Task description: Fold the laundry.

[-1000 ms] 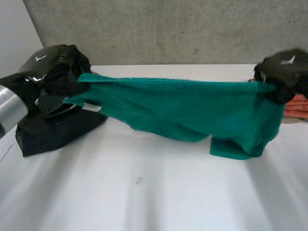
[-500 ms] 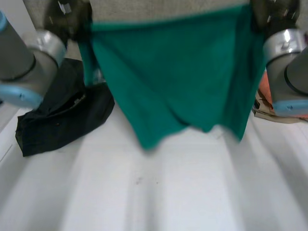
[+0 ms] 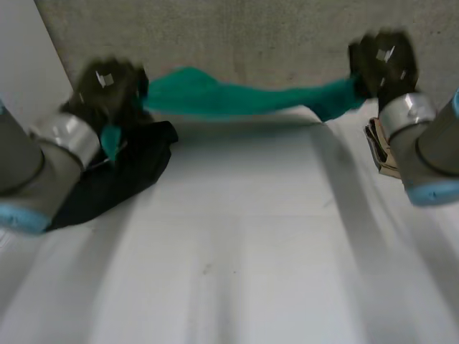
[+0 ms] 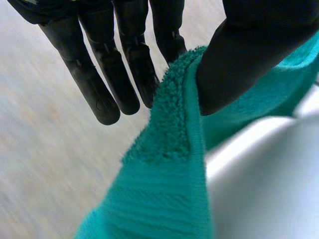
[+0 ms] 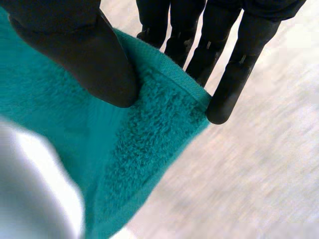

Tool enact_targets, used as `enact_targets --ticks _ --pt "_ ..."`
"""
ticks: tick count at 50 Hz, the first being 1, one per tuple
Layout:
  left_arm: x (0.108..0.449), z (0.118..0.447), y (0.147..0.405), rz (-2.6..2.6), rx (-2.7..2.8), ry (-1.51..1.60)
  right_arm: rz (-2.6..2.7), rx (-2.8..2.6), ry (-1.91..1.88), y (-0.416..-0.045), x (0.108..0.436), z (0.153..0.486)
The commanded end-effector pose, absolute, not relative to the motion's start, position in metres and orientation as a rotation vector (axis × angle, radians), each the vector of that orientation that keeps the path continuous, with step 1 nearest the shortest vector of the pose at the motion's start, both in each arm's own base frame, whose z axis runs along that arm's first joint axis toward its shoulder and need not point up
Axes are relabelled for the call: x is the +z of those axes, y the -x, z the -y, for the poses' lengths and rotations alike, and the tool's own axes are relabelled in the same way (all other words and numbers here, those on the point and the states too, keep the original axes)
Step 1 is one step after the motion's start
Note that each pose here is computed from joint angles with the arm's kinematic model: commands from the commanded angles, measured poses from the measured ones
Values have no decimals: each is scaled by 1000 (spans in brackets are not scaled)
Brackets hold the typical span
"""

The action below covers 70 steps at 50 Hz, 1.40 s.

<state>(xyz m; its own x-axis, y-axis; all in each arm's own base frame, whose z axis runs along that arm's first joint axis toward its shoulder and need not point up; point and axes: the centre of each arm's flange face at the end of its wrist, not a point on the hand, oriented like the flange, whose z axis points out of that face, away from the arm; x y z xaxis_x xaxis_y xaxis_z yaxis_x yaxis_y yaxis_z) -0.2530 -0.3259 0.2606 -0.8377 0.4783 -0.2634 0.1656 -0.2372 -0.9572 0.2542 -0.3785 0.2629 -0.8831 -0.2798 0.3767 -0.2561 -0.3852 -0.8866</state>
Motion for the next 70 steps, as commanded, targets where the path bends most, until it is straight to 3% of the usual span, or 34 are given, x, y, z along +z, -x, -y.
enact_targets --ticks 1,9,20,28,35,44,61,70 --pt "171 285 246 2042 1886 982 -2160 -2047 1075 -239 181 334" --pt "133 262 222 2253 1658 1029 -2388 -1761 1167 -209 162 305" --pt "149 246 224 2168 1610 997 -2412 -1660 1061 -188 148 311" --pt "144 264 223 2159 1697 928 -2432 -1649 929 -180 146 310" --pt "136 286 202 2259 1729 827 -2429 -1660 901 -179 145 308" --pt "142 282 178 2295 1632 697 -2429 -1630 920 -185 137 304" --pt "121 280 180 2312 1539 709 -2435 -1637 930 -187 133 298" --pt "115 300 183 2270 1668 812 -2432 -1663 931 -187 141 297"
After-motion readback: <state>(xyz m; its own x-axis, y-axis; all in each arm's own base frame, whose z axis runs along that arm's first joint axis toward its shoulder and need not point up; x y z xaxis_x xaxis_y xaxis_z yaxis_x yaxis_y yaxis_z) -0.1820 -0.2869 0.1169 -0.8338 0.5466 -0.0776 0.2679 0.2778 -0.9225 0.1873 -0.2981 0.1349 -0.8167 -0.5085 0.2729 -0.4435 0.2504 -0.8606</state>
